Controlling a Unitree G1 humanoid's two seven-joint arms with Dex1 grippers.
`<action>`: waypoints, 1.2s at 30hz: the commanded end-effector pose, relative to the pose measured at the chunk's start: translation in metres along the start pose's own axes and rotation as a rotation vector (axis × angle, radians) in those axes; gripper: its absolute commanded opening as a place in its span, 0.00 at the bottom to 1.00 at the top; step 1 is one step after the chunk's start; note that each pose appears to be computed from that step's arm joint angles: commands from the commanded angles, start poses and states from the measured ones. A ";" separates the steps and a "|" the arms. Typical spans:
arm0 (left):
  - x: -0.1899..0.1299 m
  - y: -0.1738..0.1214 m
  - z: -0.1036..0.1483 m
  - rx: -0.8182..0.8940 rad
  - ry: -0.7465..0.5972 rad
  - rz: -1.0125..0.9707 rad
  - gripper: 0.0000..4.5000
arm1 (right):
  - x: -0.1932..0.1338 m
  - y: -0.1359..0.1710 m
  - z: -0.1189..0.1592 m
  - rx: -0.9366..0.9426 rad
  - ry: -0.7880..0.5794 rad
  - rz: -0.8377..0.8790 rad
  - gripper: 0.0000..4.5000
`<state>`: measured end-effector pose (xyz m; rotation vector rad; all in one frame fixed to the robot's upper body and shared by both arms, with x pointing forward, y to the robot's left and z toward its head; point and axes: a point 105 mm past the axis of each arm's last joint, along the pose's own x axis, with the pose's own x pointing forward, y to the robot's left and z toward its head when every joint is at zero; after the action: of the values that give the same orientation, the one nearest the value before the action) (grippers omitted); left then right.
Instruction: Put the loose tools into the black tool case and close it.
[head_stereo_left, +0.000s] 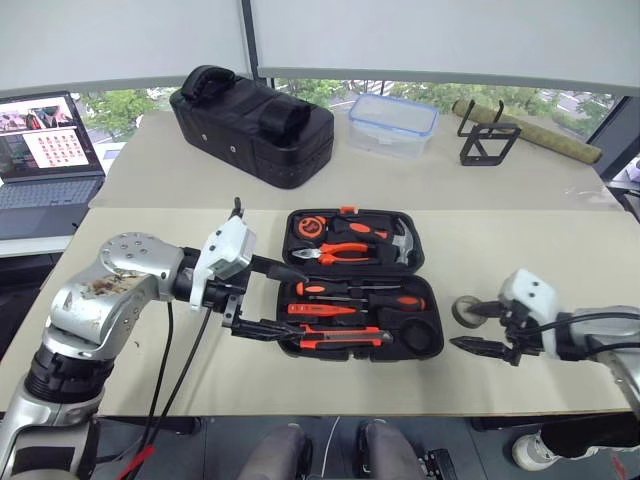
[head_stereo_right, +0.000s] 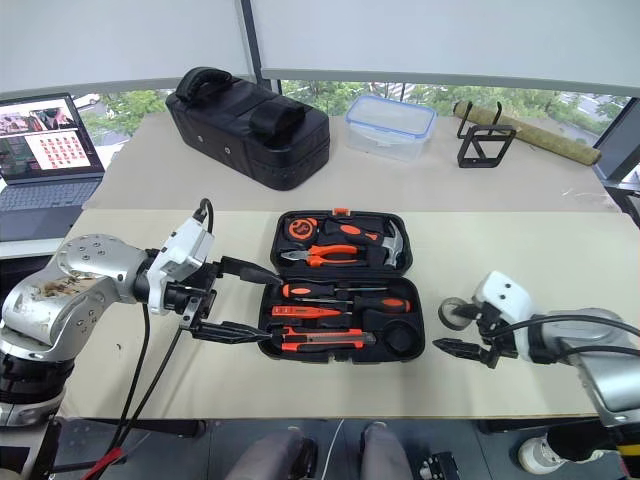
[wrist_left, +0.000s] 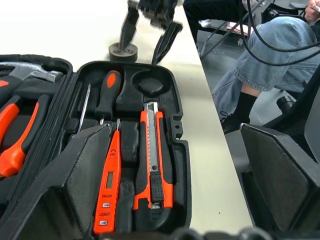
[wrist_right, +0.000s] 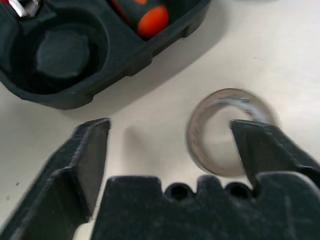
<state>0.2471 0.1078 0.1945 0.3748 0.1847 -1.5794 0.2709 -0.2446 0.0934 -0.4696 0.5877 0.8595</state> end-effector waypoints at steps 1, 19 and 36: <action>-0.001 0.000 0.004 0.052 0.012 0.011 1.00 | -0.002 -0.004 0.012 -0.041 -0.027 -0.009 0.55; 0.008 0.003 0.002 0.087 0.035 -0.023 1.00 | -0.021 0.060 0.095 -0.151 -0.222 0.198 0.01; 0.005 0.005 0.000 0.096 0.058 -0.020 1.00 | 0.008 0.084 0.052 -0.213 -0.072 0.263 0.30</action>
<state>0.2516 0.1002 0.1887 0.4633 0.1782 -1.6084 0.2304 -0.1666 0.1134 -0.5487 0.4952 1.1387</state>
